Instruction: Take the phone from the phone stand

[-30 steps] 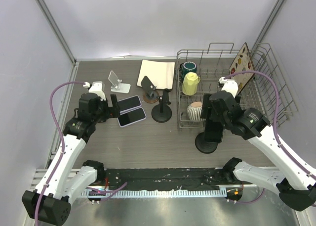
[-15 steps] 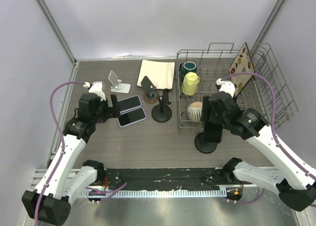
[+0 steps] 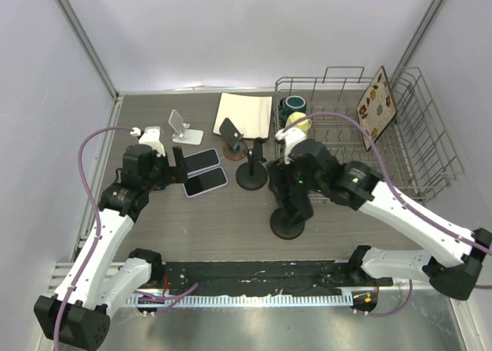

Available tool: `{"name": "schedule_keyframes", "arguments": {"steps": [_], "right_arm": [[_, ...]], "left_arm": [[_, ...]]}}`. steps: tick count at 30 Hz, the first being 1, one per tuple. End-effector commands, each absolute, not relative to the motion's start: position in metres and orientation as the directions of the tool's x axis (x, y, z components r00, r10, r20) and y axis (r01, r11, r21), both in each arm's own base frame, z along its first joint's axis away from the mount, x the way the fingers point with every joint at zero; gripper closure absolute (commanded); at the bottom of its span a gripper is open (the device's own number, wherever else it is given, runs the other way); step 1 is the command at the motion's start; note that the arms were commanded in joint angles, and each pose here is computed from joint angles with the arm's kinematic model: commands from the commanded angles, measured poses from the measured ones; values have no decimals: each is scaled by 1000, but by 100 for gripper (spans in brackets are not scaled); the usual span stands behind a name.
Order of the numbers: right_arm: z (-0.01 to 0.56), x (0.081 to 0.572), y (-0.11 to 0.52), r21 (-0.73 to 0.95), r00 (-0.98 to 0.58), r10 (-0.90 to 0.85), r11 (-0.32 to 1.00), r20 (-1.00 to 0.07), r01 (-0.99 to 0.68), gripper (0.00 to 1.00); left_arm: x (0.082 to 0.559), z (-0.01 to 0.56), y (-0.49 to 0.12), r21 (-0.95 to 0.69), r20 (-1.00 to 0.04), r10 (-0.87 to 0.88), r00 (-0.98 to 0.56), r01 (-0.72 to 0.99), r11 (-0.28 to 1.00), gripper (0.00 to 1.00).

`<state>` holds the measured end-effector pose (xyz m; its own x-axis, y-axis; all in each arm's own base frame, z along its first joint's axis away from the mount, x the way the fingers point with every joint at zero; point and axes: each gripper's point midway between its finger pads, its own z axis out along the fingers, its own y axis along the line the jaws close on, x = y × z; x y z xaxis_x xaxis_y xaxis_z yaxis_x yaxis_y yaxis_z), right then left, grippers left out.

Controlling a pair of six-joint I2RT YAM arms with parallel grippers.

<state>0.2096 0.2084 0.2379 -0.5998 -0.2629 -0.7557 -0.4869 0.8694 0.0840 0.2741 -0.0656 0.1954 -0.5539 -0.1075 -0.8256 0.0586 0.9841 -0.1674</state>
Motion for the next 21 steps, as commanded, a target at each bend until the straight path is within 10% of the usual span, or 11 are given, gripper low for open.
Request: {"name": "schedule_keyframes", "arguments": {"steps": [1, 16, 21], "right_arm": [[290, 209, 299, 152, -408, -260, 652, -875, -743, 80], [273, 219, 412, 27, -150, -485, 250, -862, -968, 77], [263, 221, 419, 10, -112, -522, 194, -845, -981, 59]], "left_arm": [[274, 201, -71, -179, -836, -103, -539, 90, 980, 0], [270, 201, -87, -234, -830, -111, -547, 160, 959, 0], [270, 202, -90, -243, -829, -111, -548, 175, 954, 0]]}}
